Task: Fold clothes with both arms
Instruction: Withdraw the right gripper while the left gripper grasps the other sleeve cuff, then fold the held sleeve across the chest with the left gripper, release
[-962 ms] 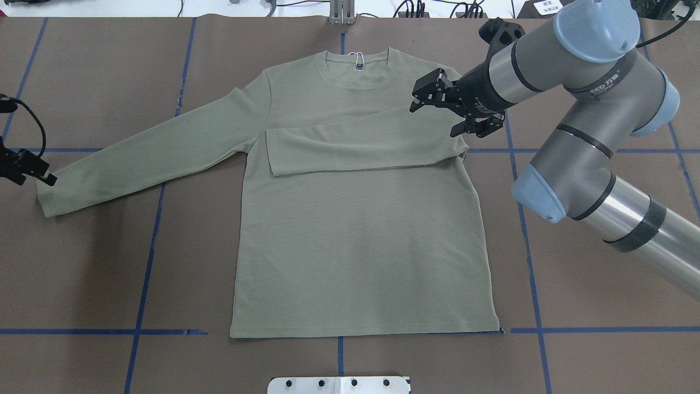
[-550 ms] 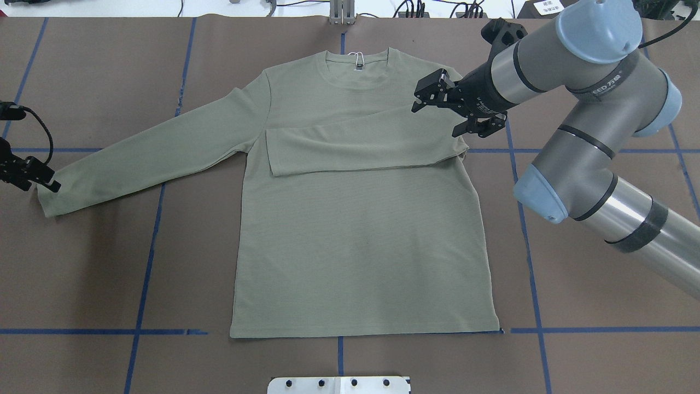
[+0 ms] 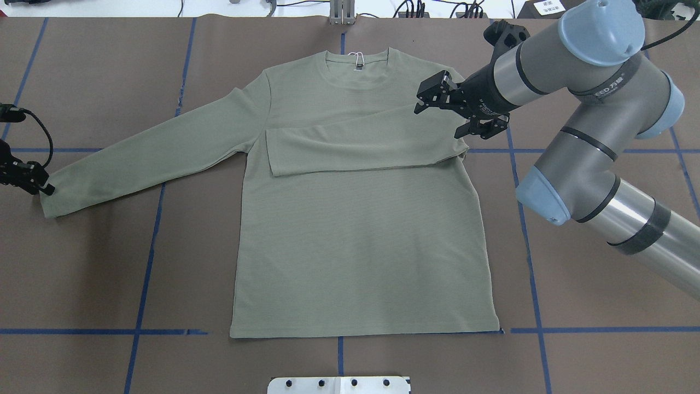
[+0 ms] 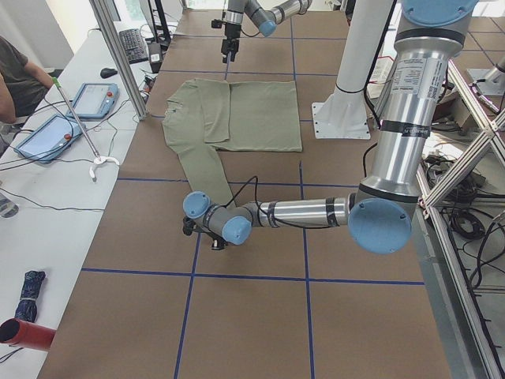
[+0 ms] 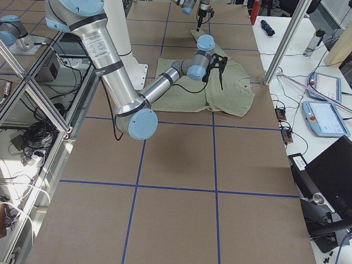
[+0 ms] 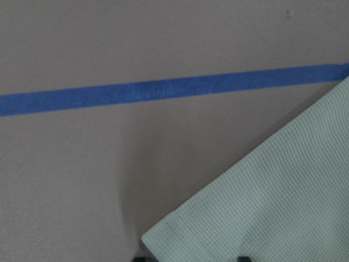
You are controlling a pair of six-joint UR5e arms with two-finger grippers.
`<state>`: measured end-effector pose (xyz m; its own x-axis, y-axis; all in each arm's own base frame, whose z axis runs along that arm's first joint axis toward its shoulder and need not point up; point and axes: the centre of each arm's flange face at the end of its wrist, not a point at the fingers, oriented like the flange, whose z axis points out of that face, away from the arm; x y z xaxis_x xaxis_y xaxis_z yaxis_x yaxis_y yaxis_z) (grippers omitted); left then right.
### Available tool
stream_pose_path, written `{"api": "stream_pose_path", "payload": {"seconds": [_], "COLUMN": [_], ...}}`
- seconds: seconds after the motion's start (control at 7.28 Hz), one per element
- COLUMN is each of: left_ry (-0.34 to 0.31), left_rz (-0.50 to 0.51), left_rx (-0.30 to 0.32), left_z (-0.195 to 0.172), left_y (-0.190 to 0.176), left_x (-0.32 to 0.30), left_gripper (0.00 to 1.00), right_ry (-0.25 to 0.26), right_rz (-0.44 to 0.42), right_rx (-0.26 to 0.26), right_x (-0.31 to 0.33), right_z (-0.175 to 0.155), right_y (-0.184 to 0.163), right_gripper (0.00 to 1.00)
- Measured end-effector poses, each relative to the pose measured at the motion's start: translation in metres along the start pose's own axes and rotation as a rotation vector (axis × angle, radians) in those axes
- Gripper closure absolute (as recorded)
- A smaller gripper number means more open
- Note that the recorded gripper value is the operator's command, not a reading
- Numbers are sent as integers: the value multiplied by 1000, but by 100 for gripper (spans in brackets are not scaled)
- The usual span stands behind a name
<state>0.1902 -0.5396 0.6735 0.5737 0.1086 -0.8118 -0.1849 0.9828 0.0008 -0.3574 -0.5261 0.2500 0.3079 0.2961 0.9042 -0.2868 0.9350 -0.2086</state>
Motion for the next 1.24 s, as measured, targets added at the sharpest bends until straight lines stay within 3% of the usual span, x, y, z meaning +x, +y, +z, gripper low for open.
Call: {"api": "stream_pose_path", "payload": {"seconds": [0.41, 0.69, 0.96, 1.24], "left_ry": [24, 81, 184, 281], "left_rz": [33, 13, -47, -88], "left_rx": [31, 61, 107, 119], "left_z": [-19, -46, -94, -114], "left_y": [-6, -4, -7, -28], "left_x": [28, 67, 163, 333], "left_gripper": [100, 100, 100, 100], "right_ry": [10, 20, 29, 70], "right_rz": [6, 13, 35, 40], "right_rx": [0, -1, 17, 72], "right_x": [9, 18, 35, 91], "right_z": [2, 4, -8, -37], "right_y": [-1, -2, -14, -46], "right_gripper": [0, 0, 0, 0]}}
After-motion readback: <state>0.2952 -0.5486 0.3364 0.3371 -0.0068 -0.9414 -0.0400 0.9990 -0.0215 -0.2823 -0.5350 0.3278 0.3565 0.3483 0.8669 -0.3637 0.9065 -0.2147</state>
